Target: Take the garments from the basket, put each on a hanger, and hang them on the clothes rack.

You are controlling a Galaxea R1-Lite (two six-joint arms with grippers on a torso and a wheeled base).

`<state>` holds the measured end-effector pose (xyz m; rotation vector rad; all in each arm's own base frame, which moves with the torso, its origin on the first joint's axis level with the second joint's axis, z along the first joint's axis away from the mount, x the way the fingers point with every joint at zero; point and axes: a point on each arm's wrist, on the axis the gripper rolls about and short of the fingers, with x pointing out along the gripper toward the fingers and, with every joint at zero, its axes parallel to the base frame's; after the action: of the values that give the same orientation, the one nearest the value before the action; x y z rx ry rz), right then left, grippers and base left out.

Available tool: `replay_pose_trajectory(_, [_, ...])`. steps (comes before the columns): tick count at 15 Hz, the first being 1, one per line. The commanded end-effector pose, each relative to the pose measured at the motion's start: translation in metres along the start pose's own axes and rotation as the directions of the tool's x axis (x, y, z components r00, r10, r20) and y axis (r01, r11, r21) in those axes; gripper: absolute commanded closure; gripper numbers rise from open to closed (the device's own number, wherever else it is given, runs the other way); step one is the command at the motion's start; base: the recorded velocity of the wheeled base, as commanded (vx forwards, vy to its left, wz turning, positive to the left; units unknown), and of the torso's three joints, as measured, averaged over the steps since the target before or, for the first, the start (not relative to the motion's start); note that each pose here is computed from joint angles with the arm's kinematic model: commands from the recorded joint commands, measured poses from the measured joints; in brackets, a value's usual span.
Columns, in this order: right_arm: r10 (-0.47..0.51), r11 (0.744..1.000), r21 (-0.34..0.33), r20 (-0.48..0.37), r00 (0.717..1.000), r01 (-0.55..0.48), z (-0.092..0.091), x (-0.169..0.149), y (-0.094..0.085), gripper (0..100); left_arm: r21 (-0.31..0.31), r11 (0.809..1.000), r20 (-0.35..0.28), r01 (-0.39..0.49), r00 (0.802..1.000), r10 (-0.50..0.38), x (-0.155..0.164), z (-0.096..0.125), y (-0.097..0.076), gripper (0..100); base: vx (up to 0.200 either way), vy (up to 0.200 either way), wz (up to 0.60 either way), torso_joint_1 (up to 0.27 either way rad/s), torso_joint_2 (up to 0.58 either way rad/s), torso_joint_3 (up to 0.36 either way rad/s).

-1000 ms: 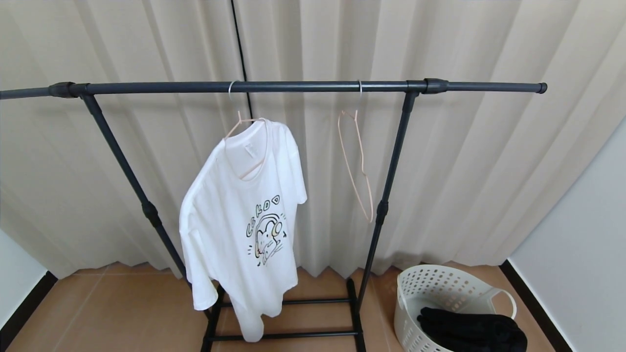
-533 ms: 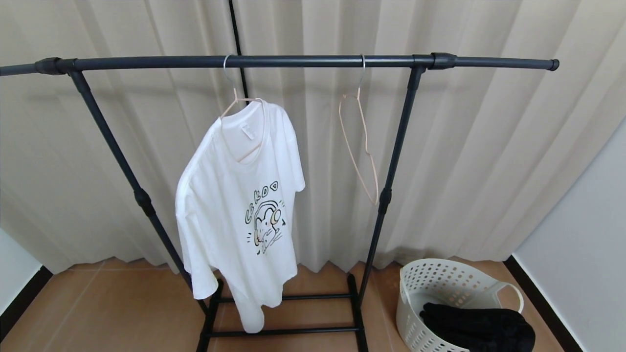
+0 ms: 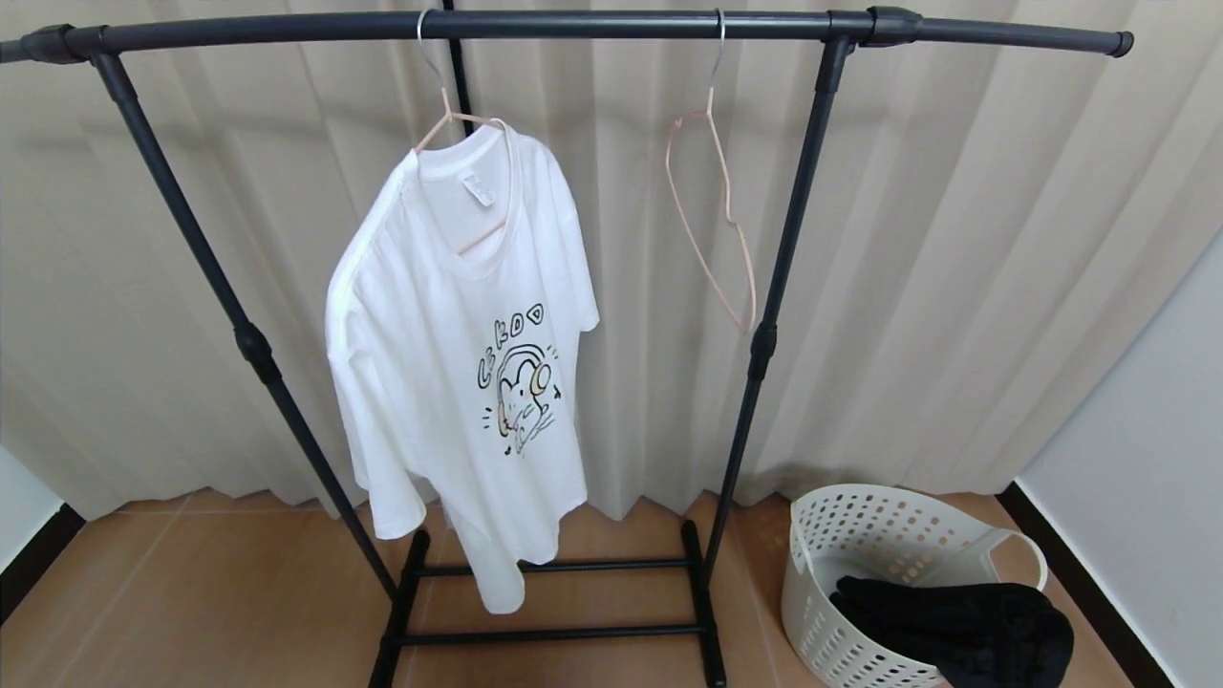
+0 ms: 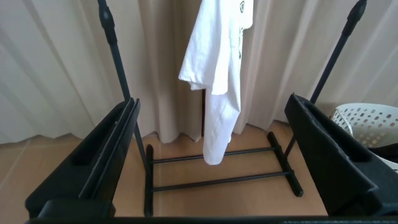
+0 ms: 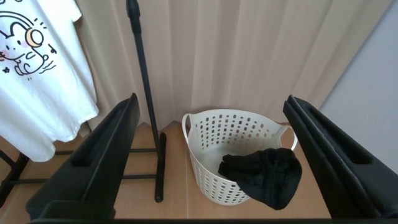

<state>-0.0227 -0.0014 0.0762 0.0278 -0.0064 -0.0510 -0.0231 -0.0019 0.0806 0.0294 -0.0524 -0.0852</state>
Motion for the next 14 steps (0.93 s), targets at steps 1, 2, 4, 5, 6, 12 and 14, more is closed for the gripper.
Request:
replay_pose_trajectory(1, [0.000, 1.000, 0.000, -0.001, 1.000, 0.000, 0.0001, 0.0001, 0.0000, 0, 0.000, 1.000, -0.001, 0.000, 1.000, 0.000, 0.0001, 0.0000, 0.0000, 0, 0.000, 0.000, 0.00, -0.154, 0.51, 0.349])
replay_pose_trajectory(2, [0.000, 1.000, 0.000, 0.000, 1.000, 0.000, 0.0001, 0.0000, 0.0000, 0, 0.000, 1.000, -0.001, 0.000, 1.000, 0.000, 0.0001, 0.0000, 0.0000, 0, 0.000, 0.000, 0.00, -0.144, 0.49, 0.349])
replay_pose_trajectory(4, [0.000, 1.000, 0.000, 0.000, 1.000, 0.000, 0.0001, 0.0000, 0.0000, 0, 0.000, 1.000, -0.001, 0.000, 1.000, 0.000, 0.0001, 0.0000, 0.0000, 0, 0.000, 0.000, 0.00, -0.139, 0.49, 0.354])
replay_pose_trajectory(5, [0.000, 1.000, 0.000, -0.001, 1.000, 0.000, 0.0001, 0.0001, 0.0000, 0, 0.000, 1.000, -0.001, 0.000, 1.000, 0.000, 0.0001, 0.0000, 0.0000, 0, 0.000, 0.000, 0.00, -0.134, 0.48, 0.364])
replay_pose_trajectory(6, [0.000, 1.000, 0.000, 0.000, 1.000, 0.000, 0.0001, 0.0000, 0.0000, 0, 0.000, 1.000, -0.001, 0.000, 1.000, 0.000, 0.0001, 0.0000, 0.0000, 0, 0.000, 0.000, 0.00, -0.090, 0.48, 0.378])
replay_pose_trajectory(12, [0.000, 1.000, -0.003, -0.001, 1.000, 0.000, 0.0001, 0.0001, 0.0000, 0, 0.002, 1.000, -0.001, 0.001, 1.000, -0.001, 0.0001, 0.0000, 0.0000, 0, 0.000, 0.000, 0.00, -0.064, 0.46, 0.387])
replay_pose_trajectory(14, [0.000, 1.000, -0.005, 0.000, 1.000, 0.000, 0.0001, 0.0000, 0.0000, 0, 0.000, 1.000, -0.001, 0.000, 1.000, 0.000, 0.0001, 0.0000, 0.0000, 0, 0.000, 0.000, 0.00, -0.034, 0.44, 0.422])
